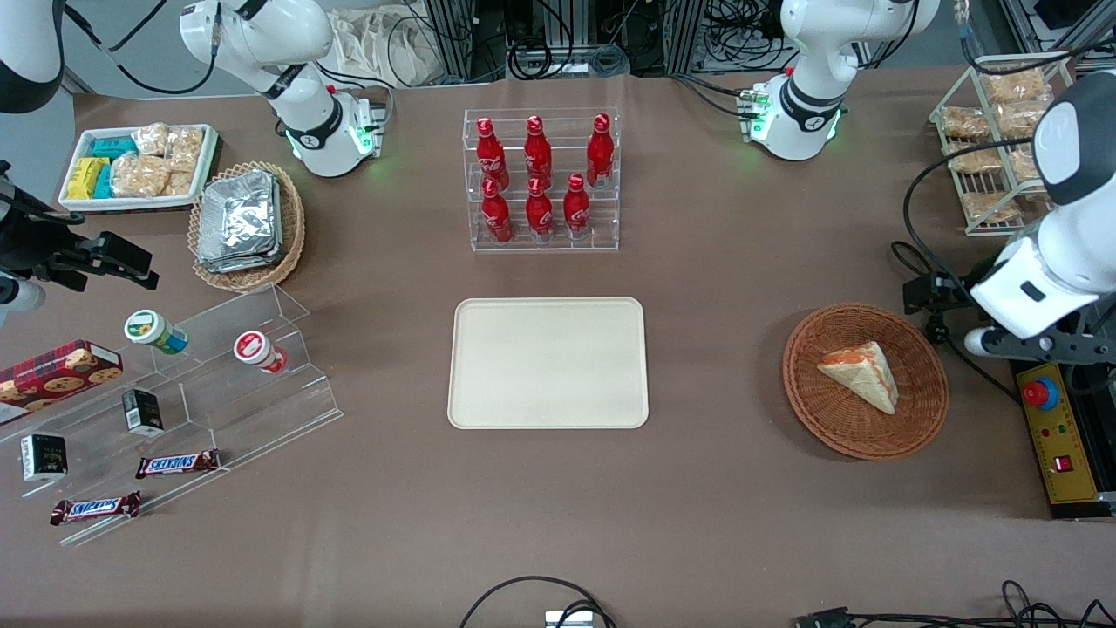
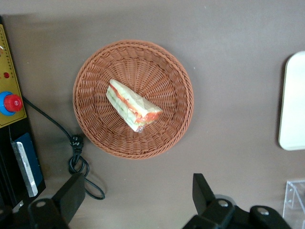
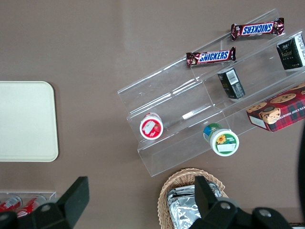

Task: Place sandwich from basket to tray
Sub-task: 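Move the left gripper over the wrapped sandwich in the wicker basket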

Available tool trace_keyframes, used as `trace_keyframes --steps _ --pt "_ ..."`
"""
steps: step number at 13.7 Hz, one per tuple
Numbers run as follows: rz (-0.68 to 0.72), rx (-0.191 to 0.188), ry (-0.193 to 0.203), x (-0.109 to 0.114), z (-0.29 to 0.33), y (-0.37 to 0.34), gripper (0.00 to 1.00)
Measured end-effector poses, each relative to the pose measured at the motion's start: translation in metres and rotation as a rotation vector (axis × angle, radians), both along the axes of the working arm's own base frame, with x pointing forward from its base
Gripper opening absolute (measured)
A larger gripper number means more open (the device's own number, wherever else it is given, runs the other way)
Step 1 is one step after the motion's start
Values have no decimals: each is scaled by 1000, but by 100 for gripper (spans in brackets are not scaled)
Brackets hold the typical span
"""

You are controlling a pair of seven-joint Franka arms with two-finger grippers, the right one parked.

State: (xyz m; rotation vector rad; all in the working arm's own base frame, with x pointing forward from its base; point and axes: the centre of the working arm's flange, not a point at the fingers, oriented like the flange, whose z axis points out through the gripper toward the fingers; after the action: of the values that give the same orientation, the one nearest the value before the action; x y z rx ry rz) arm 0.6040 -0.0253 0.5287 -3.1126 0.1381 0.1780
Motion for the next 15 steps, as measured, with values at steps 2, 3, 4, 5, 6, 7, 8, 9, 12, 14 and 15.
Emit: trace_keyframes --steps 2,3,4,5,6,7,8,9,12,14,15 --pt "23 1 0 6 -2 0 100" --pt "28 2 2 7 -4 0 100" --pt "29 1 4 9 -6 0 100" --pt "30 0 -2 14 -5 0 100" --pt "33 0 -4 18 -4 0 100" --pt "38 0 4 21 -6 1 100" --pt "44 1 20 22 -10 1 100" --pt "59 4 40 22 -16 3 100" --pt "230 34 84 22 -37 11 100" --pt "316 51 99 20 -58 12 100" --pt "340 53 89 19 -71 13 100"
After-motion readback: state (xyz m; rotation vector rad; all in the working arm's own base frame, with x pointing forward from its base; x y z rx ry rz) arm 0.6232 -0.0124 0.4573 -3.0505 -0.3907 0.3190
